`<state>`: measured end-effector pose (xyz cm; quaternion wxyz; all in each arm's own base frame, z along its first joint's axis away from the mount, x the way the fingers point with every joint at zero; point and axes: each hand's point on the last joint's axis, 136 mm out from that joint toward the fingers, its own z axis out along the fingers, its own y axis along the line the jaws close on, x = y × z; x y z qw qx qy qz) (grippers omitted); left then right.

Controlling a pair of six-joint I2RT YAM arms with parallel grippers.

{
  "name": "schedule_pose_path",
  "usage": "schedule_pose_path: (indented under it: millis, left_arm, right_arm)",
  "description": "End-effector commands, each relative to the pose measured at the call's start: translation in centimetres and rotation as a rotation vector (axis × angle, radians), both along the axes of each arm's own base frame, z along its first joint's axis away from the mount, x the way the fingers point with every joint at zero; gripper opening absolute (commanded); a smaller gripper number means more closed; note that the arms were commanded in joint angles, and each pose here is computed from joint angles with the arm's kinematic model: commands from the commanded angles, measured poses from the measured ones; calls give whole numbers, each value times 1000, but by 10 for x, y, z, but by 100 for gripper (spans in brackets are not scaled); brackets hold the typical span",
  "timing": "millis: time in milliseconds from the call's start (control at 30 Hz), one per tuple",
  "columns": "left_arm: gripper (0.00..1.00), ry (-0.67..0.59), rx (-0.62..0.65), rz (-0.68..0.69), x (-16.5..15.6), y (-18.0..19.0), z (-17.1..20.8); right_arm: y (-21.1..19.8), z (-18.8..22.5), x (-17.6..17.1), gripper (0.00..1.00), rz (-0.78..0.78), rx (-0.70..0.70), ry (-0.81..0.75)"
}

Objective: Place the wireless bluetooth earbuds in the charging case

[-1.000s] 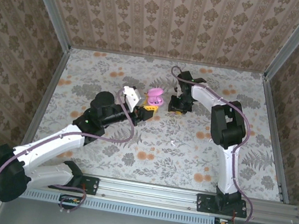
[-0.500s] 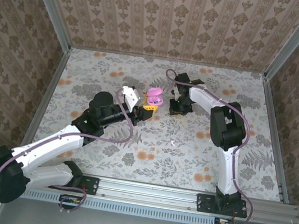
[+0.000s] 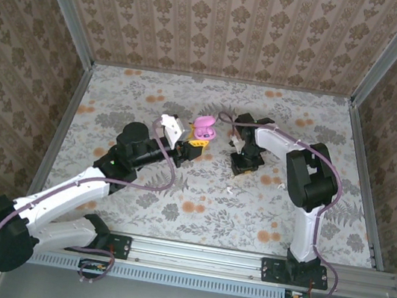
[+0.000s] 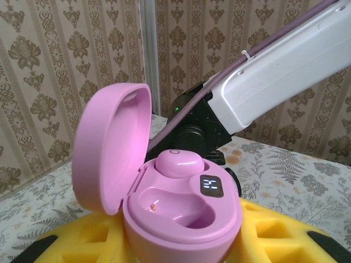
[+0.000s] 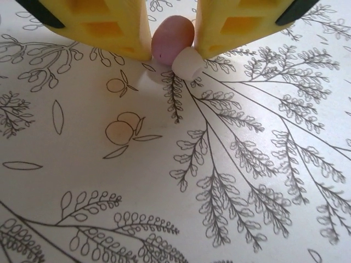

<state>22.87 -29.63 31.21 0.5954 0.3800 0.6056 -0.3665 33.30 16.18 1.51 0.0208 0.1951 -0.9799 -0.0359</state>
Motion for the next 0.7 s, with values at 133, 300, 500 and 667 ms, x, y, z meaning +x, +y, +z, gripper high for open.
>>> schedule_pose_path:
  millis: [133,300,500,667]
  left_arm:
    - [38,-33,-14,3,-2,5,9]
    - [38,-37,-9,6,-2,6,9]
    - [38,-39,-10,7,-1,5,8]
    - [38,-43,-13,4,-1,4,11]
  right_arm:
    - [-21,21,2,39,-45,-89,-63]
    - [-12,45,-2,42,-128,-9,-106]
    - [5,63,-5,43,-281,152,-154]
    - [17,52,-11,42,-429,243,-104]
